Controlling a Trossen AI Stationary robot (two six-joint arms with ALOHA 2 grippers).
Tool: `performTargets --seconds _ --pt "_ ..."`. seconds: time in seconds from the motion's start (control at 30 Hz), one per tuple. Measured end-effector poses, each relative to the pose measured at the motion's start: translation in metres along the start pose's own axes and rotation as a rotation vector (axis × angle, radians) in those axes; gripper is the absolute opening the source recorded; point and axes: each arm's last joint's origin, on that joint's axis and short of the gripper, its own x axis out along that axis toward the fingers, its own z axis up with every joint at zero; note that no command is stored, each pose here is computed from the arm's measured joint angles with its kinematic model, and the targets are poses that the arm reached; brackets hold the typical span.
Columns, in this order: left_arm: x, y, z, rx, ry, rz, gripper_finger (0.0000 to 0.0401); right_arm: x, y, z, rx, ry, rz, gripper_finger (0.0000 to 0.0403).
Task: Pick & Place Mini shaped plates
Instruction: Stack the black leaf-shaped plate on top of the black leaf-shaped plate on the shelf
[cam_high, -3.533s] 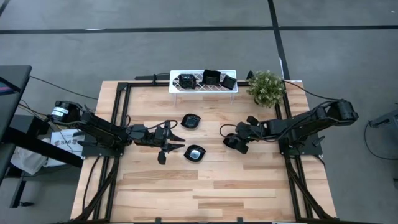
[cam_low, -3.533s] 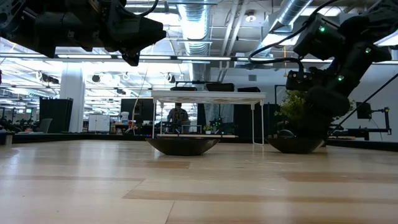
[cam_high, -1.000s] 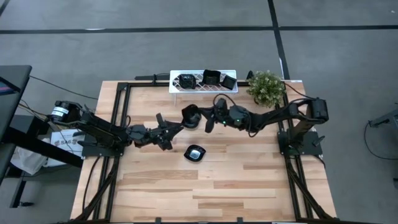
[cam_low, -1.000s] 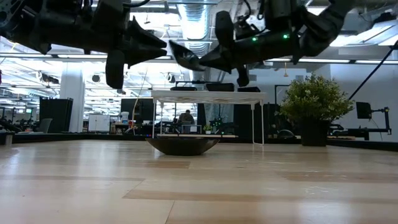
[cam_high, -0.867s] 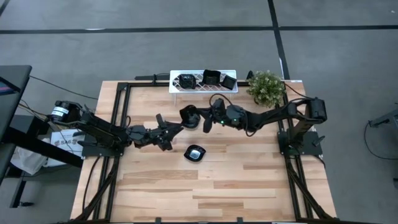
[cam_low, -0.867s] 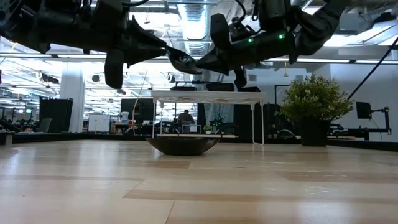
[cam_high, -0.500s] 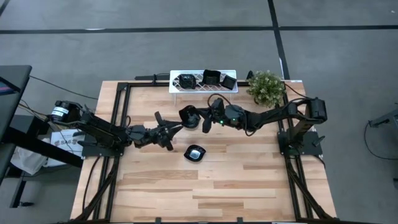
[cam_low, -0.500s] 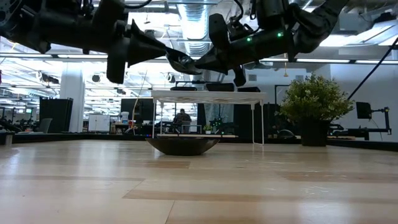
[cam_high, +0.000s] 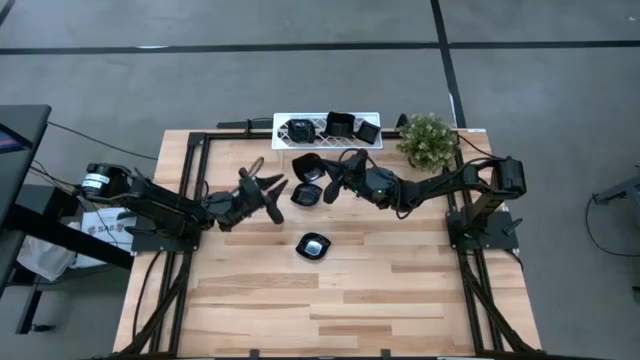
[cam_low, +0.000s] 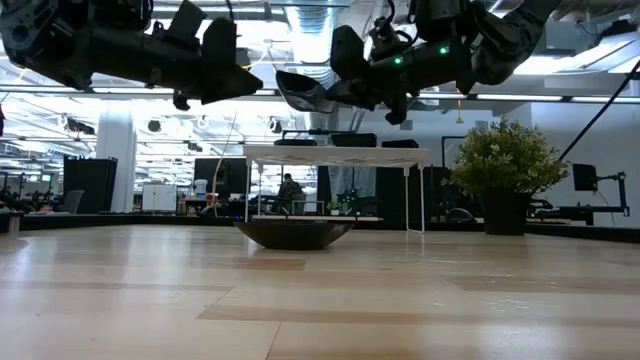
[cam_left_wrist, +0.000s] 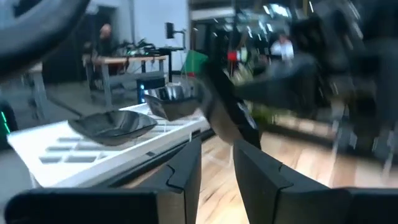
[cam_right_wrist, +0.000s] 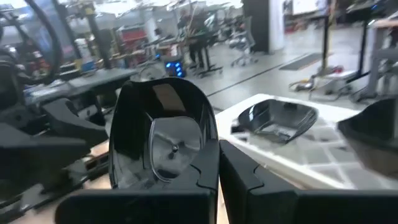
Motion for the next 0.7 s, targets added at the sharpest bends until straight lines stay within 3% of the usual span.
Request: performTargets --seconds 0.17,0.23,0.47,0.7 --pt "0.006 0.009 0.004 -0.366 -0.04 0.04 0.0095 -0.002 0.002 0.001 -0.067 -0.027 -0.068 0.0001" --pt "0.007 0.01 0.004 -0.458 -0.041 0.031 0.0095 -0.003 0.003 0.001 -0.084 -0.037 -0.097 0.0001" --pt "0.009 0.009 0.005 -0.548 -0.032 -0.09 0.0095 -0.002 0.007 0.0 -0.087 -0.098 -0.1 0.0001" --pt "0.009 0.009 0.006 -0.552 -0.037 -0.093 0.0095 0.009 0.013 -0.013 -0.096 -0.1 -0.097 0.0001"
